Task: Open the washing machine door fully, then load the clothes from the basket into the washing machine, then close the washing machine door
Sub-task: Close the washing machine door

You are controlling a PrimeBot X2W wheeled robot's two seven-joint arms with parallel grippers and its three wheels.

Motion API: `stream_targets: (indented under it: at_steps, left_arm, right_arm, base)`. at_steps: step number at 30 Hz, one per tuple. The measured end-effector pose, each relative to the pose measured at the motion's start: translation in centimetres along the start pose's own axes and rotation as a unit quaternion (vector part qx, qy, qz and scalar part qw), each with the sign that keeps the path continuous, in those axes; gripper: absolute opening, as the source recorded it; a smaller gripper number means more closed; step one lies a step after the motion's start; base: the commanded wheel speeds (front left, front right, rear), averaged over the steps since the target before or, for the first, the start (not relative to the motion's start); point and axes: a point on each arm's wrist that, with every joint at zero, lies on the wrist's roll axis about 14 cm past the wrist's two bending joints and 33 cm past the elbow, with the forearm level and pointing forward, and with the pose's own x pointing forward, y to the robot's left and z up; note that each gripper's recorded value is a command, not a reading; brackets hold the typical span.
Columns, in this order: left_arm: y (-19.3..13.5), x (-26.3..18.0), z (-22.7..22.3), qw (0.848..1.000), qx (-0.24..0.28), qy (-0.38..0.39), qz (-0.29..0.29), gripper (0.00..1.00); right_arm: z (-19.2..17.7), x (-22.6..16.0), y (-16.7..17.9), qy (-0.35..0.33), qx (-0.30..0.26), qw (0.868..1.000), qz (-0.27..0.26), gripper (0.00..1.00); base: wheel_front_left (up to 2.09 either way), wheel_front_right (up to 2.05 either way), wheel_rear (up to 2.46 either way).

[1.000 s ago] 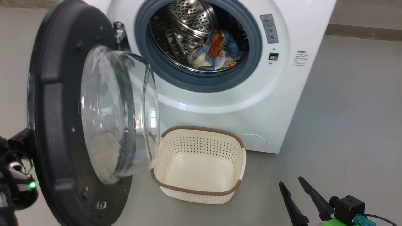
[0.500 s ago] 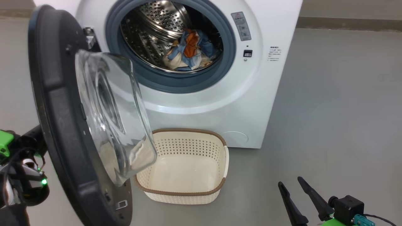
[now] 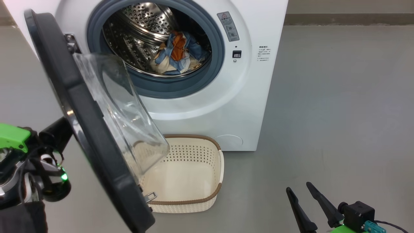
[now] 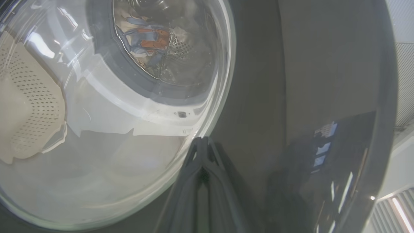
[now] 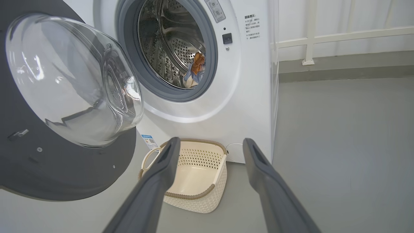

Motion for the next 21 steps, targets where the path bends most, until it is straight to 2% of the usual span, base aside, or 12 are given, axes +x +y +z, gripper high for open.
stream_targets:
  at_steps: [7, 15, 21]
  left_arm:
    - [-0.3, 2.0, -2.4, 0.998, -0.035, 0.036, -0.025, 0.00]
    - [-1.8, 3.8, -6.5, 0.992, -0.052, 0.090, -0.066, 0.00]
    - [-1.4, 4.5, -8.5, 0.990, -0.066, 0.104, -0.075, 0.00]
  right_arm:
    - [0.2, -0.4, -0.4, -0.002, -0.001, 1.000, -0.008, 1.00]
    - [0.3, -0.6, -0.6, -0.004, -0.004, 1.000, -0.010, 1.00]
    - [0.4, -0.8, -0.6, -0.005, -0.007, 1.000, -0.008, 1.00]
  base:
    - [0.00, 0.00, 0.00]
    - [0.00, 0.00, 0.00]
    - [0.00, 0.00, 0.00]
